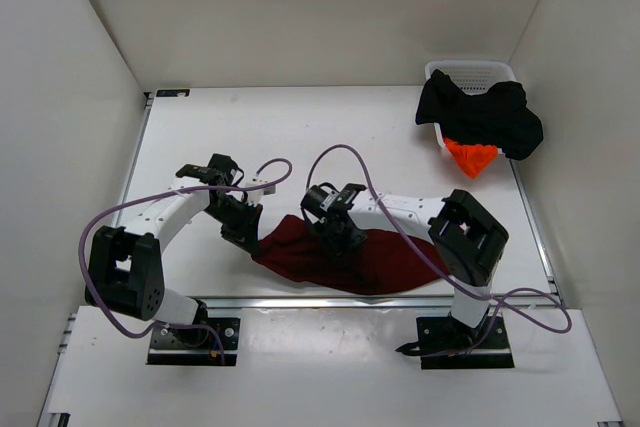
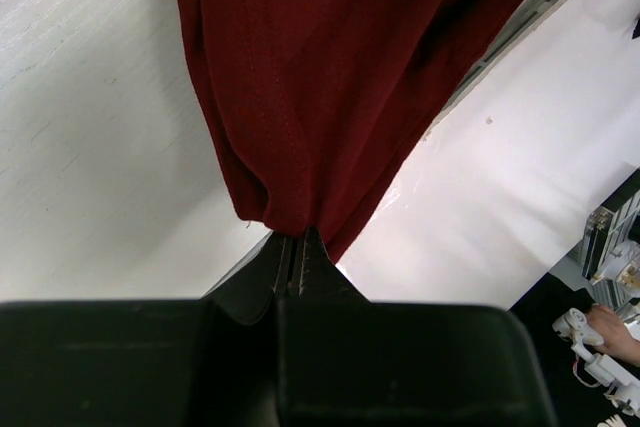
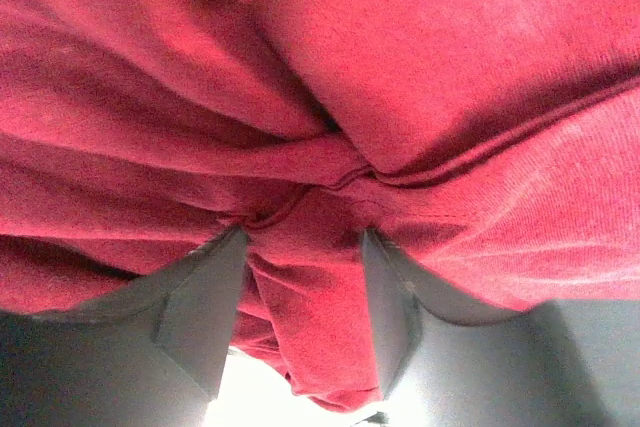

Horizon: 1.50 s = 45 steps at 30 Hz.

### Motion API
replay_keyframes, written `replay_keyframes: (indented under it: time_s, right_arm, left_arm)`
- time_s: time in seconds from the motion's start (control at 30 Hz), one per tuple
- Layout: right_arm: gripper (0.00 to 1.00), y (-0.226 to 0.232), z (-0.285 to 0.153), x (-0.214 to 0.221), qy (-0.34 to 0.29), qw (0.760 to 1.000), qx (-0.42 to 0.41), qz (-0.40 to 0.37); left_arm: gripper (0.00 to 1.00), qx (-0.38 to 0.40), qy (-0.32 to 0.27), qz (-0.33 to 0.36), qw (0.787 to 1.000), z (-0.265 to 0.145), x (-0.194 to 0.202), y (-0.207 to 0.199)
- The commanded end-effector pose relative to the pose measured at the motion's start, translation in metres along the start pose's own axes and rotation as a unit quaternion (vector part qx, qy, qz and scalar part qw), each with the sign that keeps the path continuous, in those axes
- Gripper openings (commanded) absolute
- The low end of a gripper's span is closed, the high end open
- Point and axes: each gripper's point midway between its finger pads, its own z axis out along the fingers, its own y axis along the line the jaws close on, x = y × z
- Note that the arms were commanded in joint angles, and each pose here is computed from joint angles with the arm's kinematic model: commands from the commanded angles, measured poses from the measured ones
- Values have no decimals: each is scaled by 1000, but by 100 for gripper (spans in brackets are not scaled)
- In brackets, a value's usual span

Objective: Fold and stack the t-shirts
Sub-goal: Flatten out the tshirt

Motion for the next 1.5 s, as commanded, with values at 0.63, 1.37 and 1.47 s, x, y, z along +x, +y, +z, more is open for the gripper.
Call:
replay_keyframes:
  time_s: [0.63,1.37,1.47]
  right_arm:
    - [0,-157,-170,-138,-355,924,32,138]
    - [64,-119,-87,95,-234,874,-50,423]
    - [66,-141,-86,96,-216,885,-15,412]
  left_arm:
    - [0,-118,-128,-30,984,-84,-102,91]
    - [0,-218,-137,-10,966,-87,-30,78]
    - [0,-211,-128,-17,969,-83,-22,76]
